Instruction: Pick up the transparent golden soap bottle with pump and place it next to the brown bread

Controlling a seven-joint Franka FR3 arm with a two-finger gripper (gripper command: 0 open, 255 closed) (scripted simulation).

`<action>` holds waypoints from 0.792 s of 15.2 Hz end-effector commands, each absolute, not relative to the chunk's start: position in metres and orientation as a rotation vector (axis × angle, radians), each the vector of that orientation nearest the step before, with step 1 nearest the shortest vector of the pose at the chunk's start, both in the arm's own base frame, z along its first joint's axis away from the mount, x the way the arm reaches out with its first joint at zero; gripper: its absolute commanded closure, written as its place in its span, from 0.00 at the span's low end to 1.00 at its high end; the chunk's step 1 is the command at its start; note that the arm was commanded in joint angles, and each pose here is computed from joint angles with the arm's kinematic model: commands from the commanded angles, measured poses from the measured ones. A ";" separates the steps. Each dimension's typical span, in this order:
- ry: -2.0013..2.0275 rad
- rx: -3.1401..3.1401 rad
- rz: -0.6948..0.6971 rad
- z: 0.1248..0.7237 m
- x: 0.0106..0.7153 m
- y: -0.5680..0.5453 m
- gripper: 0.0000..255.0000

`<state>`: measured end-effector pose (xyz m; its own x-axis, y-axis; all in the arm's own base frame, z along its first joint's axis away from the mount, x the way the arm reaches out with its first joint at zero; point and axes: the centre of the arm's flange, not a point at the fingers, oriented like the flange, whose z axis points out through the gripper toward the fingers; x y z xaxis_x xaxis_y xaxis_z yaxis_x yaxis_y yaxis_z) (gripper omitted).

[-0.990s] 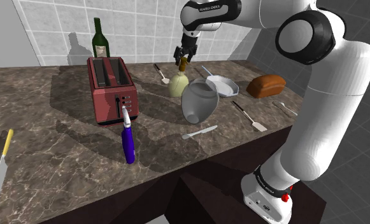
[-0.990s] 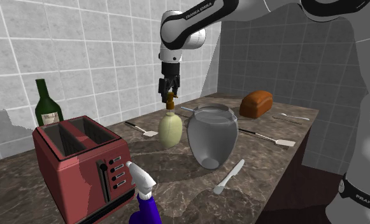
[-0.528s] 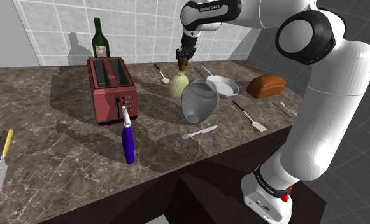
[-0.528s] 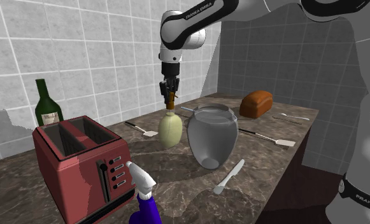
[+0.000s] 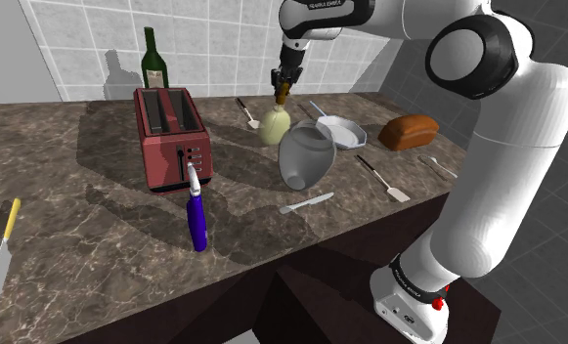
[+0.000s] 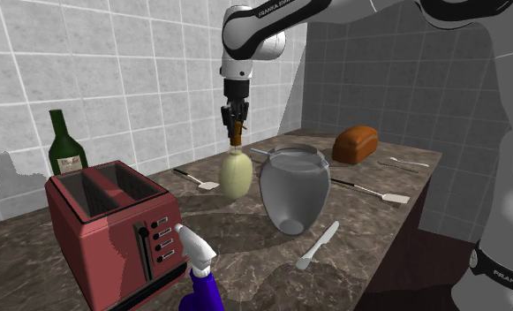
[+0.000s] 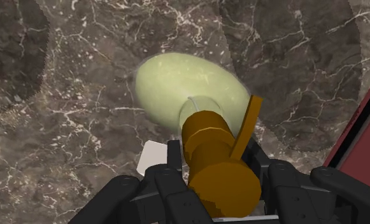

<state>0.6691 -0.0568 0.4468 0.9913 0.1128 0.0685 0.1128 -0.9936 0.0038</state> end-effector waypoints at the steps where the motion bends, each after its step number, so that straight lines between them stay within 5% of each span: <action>1: -0.178 -3.135 -0.108 0.458 0.669 -0.056 1.00; 12: -0.178 -3.135 -0.108 0.516 0.669 -0.056 1.00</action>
<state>0.6691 -0.0555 0.5109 0.9912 0.1130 0.0684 0.1130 -0.9936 0.0037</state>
